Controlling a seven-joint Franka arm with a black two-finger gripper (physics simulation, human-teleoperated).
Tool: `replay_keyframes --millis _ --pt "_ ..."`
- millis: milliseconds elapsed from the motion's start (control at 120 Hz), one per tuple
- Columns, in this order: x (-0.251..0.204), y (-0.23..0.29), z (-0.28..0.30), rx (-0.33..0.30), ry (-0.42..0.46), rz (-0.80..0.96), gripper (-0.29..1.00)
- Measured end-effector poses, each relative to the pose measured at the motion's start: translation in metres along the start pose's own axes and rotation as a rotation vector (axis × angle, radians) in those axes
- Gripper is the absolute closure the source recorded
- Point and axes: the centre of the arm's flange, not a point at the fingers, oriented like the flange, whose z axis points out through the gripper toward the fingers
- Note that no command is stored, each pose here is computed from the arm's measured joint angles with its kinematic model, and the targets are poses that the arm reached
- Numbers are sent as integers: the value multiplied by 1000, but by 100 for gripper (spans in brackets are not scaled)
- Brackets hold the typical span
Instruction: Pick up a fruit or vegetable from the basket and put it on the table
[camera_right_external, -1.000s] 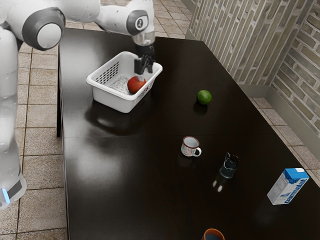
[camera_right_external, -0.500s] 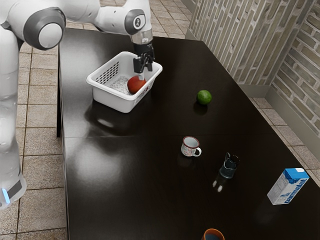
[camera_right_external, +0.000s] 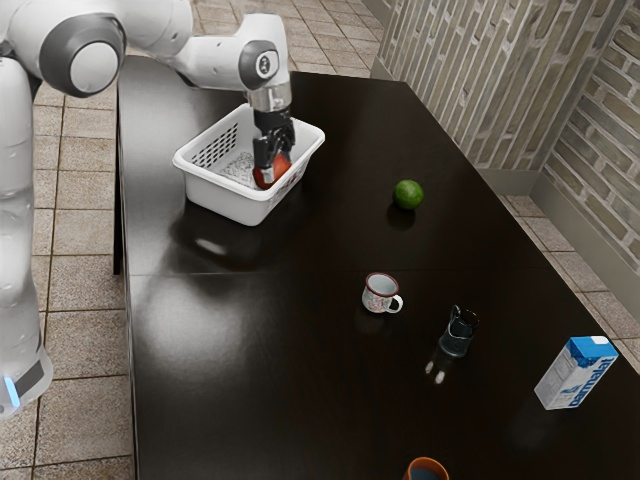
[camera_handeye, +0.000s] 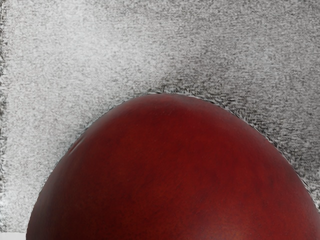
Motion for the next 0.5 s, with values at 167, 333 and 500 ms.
replay_keyframes --millis 167,333,500 --pt "13 -4 9 22 -4 -23 1" --pt "14 -5 11 30 -26 -45 15" --pt "8 -8 2 21 -47 -43 28"
